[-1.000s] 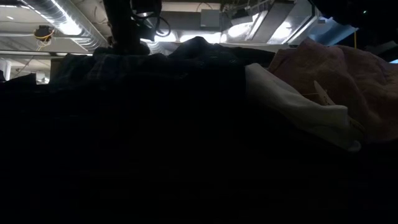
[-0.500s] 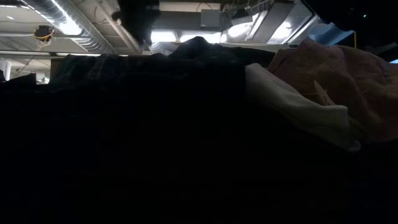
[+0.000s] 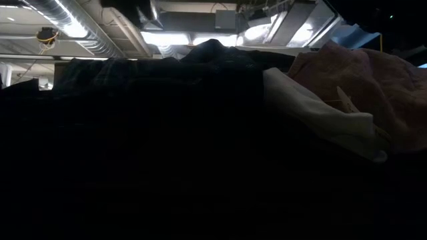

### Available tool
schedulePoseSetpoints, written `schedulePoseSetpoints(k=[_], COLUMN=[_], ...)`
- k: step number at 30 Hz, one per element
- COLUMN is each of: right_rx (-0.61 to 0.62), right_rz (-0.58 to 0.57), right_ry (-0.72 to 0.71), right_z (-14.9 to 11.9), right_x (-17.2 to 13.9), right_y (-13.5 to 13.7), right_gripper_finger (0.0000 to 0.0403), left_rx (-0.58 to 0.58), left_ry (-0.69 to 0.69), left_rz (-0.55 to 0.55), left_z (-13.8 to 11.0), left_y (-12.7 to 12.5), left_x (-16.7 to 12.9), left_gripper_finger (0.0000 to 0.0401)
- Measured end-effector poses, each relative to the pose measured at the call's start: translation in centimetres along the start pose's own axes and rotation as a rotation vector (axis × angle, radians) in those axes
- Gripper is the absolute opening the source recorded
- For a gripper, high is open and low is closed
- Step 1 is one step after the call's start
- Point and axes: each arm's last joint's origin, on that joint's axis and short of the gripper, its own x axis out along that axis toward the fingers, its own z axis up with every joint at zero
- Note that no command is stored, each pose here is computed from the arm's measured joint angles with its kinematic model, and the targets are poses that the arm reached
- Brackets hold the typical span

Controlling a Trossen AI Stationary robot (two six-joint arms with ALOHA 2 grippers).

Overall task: Sort clothes
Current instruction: Put the blue checkered into the left laundry organizer

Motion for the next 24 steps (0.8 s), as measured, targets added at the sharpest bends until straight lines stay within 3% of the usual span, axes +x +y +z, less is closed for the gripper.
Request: schedulePoseSetpoints(k=[10,18,24], right_rx=[-0.009,-0.01,-0.016], right_rz=[-0.017,-0.063,-0.079], right_ry=[-0.019,0.015,0.03], right_z=[0.2,0.1,0.1], right_x=[0.0,0.0,0.0], right_y=[-0.2,-0.3,-0.4], right_gripper_finger=[0.025,0.025,0.025], left_rx=[-0.167,-0.138,-0.113], left_ry=[0.146,0.179,0.098], left_rz=[0.17,0.312,0.391], left_z=[-6.5,-9.4,-10.3], left_y=[-1.3,-0.4,0.3], left_x=[1.5,4.9,6.8], left_gripper_finger=[0.02,0.02,0.02])
